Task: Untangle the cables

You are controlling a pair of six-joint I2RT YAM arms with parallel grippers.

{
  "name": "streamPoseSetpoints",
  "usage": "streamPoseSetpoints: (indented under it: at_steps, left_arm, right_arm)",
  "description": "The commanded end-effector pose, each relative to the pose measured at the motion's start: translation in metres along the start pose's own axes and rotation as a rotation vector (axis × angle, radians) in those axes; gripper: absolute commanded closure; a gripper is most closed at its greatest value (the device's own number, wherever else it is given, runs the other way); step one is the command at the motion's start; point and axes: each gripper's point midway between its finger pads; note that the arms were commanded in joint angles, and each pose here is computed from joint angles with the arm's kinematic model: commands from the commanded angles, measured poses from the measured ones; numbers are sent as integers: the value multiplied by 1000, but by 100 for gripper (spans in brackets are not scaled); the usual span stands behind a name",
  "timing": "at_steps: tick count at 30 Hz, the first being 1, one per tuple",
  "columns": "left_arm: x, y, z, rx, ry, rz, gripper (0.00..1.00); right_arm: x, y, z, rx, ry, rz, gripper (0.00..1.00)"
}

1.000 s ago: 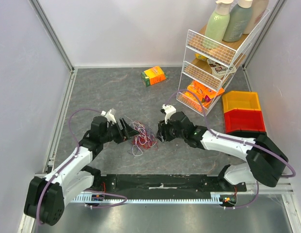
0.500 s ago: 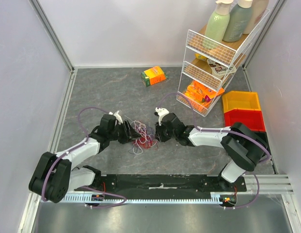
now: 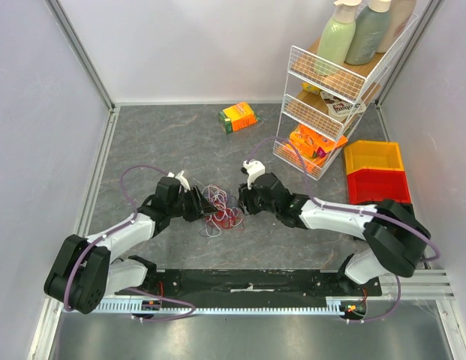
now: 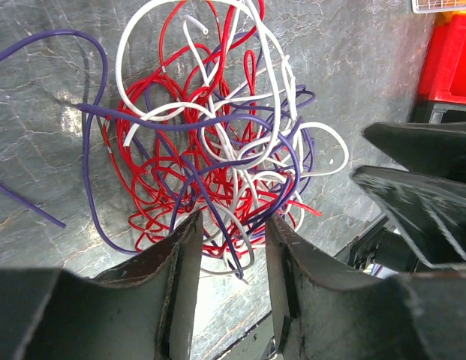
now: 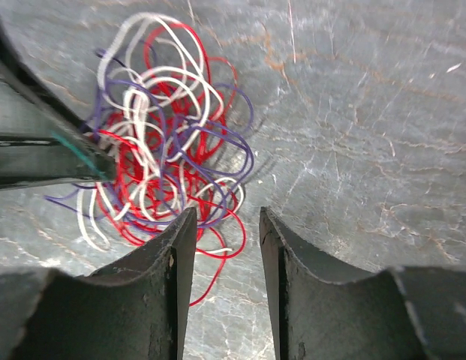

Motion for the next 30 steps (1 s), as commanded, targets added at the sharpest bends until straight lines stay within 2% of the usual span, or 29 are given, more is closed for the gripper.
streamPoseSetpoints:
  at_steps: [1,5,11,16,22,25,29,30]
  left_arm:
    - [0,-2,-4,-32,38,3,56]
    - [2,-3,-2,-32,36,3,55]
    - [-7,-6,-6,-46,41,22,48]
    - [-2,1,-7,-47,25,14,42]
    - [7,9,-5,-38,0,-8,46]
    - [11,10,-8,-54,-6,-25,55]
    - [19,9,-10,-81,-26,-63,63]
    - [21,8,-12,-95,-32,-73,66]
  right_arm:
    - [-3,-20,-25,-81,-19,34,54]
    - [10,-6,-23,-74,-13,-25,56]
    - [9,15,-14,-38,-31,8,66]
    - [20,24,-1,-13,-30,-27,62]
    - [20,31,0,-8,-42,-7,62]
    - [18,31,-2,-3,-66,17,73]
    - [-5,13,-12,-11,-100,153,100]
    - [-14,6,-15,-8,-106,201,100]
Point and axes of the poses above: each gripper's point midway between its finger pads, its own y axis out along the fingers, its own x axis along the line the jaws close on, z = x × y, and after that the axes turned 11 degrees about -y, right-handed
